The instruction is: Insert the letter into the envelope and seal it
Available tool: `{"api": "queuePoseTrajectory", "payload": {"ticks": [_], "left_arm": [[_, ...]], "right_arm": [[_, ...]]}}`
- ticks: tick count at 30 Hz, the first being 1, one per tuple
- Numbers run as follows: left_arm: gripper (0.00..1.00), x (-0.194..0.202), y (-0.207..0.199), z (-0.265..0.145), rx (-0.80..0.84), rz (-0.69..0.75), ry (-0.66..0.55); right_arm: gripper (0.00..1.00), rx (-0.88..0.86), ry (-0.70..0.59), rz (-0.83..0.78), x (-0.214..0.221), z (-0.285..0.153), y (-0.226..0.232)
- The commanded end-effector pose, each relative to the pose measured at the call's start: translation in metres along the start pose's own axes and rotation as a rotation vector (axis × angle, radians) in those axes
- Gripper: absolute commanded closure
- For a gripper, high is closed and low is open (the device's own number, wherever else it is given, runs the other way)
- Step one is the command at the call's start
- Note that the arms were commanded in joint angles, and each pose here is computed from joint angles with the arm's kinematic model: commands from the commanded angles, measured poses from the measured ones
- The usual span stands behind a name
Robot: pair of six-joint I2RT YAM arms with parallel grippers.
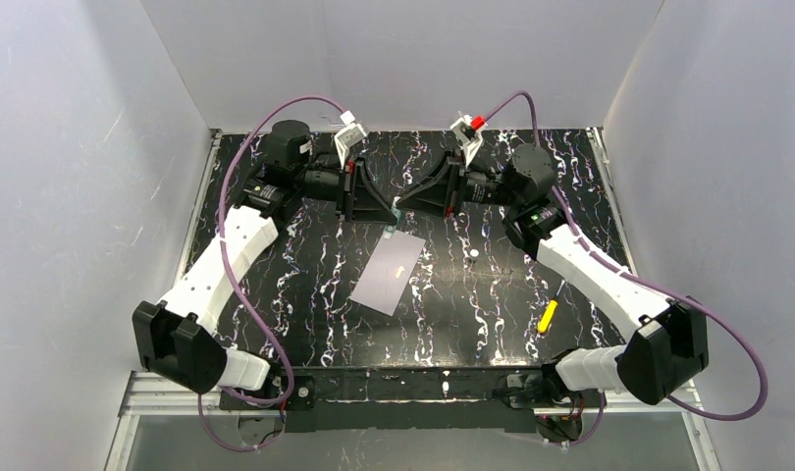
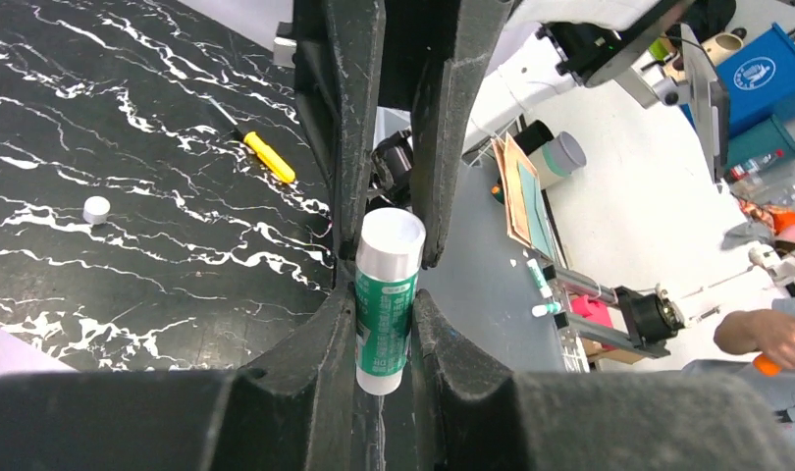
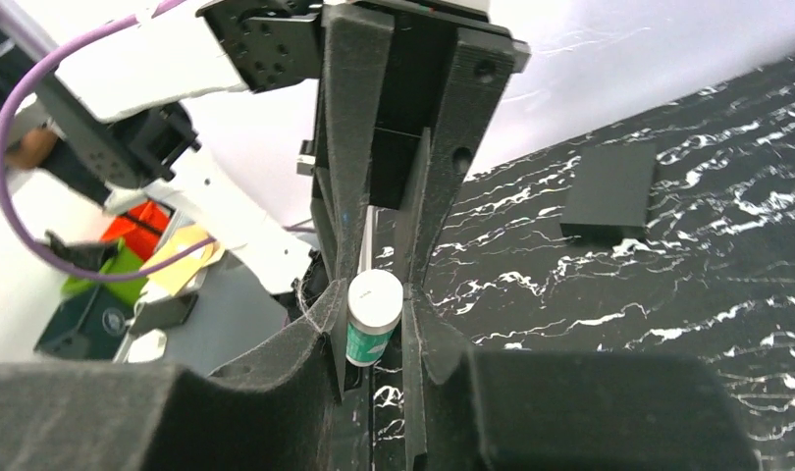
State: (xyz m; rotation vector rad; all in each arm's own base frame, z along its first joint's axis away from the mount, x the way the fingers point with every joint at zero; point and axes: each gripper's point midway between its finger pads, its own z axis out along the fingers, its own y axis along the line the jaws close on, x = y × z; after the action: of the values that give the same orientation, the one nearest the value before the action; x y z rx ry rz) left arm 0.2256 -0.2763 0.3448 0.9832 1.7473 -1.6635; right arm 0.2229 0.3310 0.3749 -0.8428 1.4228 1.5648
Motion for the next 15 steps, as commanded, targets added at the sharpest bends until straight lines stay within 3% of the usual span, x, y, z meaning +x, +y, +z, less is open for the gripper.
{"api": "queuePoseTrajectory", "payload": {"ticks": [1, 2, 3, 4, 5, 6, 9, 11, 15], "left_arm": [[1.00, 0.002, -0.029, -0.007, 0.066, 0.050, -0.004], [1.00, 0.000, -0.026, -0.006, 0.042, 0.053, -0.015], [1.00, -0.002, -0.020, -0.006, 0.015, 0.057, -0.027], [1.00, -0.005, -0.013, -0.005, -0.026, 0.060, -0.043], [1.00, -0.006, -0.005, -0.005, -0.072, 0.070, -0.058], [1.00, -0.008, 0.003, -0.006, -0.114, 0.080, -0.072], [1.00, -0.009, 0.033, -0.010, -0.267, 0.103, -0.111], [1.00, -0.011, 0.048, -0.013, -0.339, 0.112, -0.120], [1.00, -0.019, 0.061, -0.021, -0.435, 0.153, -0.149]], "right_arm": [[0.99, -0.117, 0.000, -0.207, -0.026, -0.004, 0.039], [0.99, -0.057, -0.022, -0.184, -0.031, -0.003, 0.030], [0.81, -0.013, -0.042, -0.168, -0.036, -0.001, 0.024], [0.55, 0.054, -0.073, -0.136, -0.043, 0.001, 0.014], [0.41, 0.136, -0.100, -0.083, -0.048, 0.002, 0.001], [0.33, 0.212, -0.130, -0.037, -0.052, 0.004, -0.011], [0.26, 0.393, -0.187, 0.117, -0.047, 0.008, -0.040], [0.25, 0.439, -0.208, 0.156, -0.039, 0.018, -0.040], [0.25, 0.699, -0.198, 0.211, -0.013, 0.021, -0.062]]}}
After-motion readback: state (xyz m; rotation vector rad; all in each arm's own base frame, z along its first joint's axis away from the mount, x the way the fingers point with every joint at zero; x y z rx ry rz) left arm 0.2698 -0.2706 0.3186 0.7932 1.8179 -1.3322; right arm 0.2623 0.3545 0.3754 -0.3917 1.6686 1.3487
